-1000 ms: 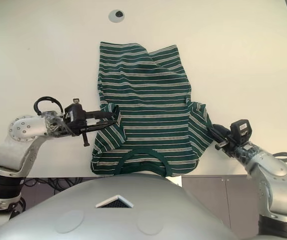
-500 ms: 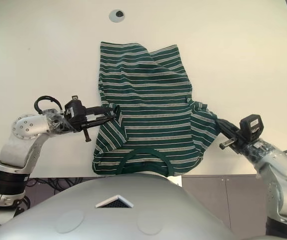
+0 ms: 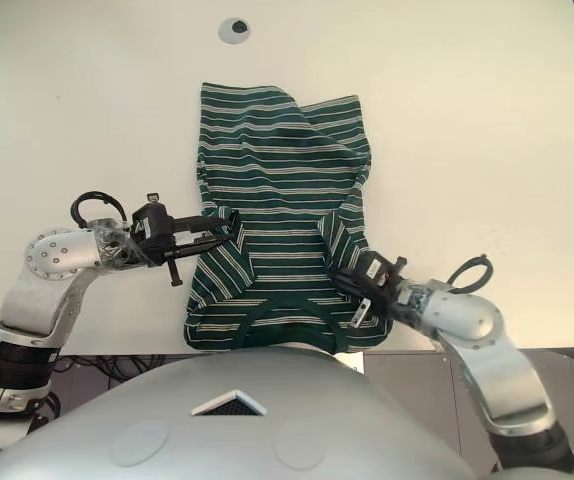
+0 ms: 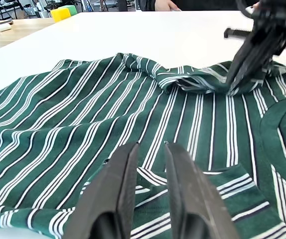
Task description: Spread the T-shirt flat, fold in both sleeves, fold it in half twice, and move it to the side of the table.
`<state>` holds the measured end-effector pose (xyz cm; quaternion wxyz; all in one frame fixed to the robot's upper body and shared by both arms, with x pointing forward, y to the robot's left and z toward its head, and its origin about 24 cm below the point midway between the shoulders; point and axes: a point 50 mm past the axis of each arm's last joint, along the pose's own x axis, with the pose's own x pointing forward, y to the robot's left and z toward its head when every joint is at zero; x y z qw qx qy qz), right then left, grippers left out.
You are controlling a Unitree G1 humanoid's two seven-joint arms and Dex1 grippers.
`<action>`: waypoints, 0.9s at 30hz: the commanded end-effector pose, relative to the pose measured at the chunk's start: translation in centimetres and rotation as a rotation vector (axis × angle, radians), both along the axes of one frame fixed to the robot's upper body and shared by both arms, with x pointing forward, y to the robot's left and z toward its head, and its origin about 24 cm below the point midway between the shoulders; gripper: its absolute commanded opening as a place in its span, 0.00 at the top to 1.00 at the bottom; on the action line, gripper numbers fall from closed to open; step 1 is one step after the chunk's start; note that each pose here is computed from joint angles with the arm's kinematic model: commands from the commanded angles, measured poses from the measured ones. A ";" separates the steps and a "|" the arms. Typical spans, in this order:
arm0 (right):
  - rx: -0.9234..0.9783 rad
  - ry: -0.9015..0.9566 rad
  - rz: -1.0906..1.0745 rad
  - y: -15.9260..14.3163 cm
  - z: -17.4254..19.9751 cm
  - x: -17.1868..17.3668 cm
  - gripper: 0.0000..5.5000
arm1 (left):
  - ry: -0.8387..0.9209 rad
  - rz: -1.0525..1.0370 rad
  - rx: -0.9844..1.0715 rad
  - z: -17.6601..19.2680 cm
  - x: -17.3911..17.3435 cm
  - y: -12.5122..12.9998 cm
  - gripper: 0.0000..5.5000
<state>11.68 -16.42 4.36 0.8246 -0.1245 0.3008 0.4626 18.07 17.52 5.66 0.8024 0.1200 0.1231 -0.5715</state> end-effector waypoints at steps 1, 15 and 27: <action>-0.041 0.001 -0.020 -0.2 -0.7 0.3 0.90 | -0.040 -0.006 0.069 -0.1 0.2 0.6 0.84; 0.058 -0.119 0.108 -3.3 5.4 -3.3 0.44 | -0.238 -0.140 0.351 1.5 -4.1 6.1 0.52; -0.484 -0.240 0.308 -9.6 3.7 -4.2 0.44 | -0.321 -0.359 0.534 -0.8 -6.9 6.0 0.41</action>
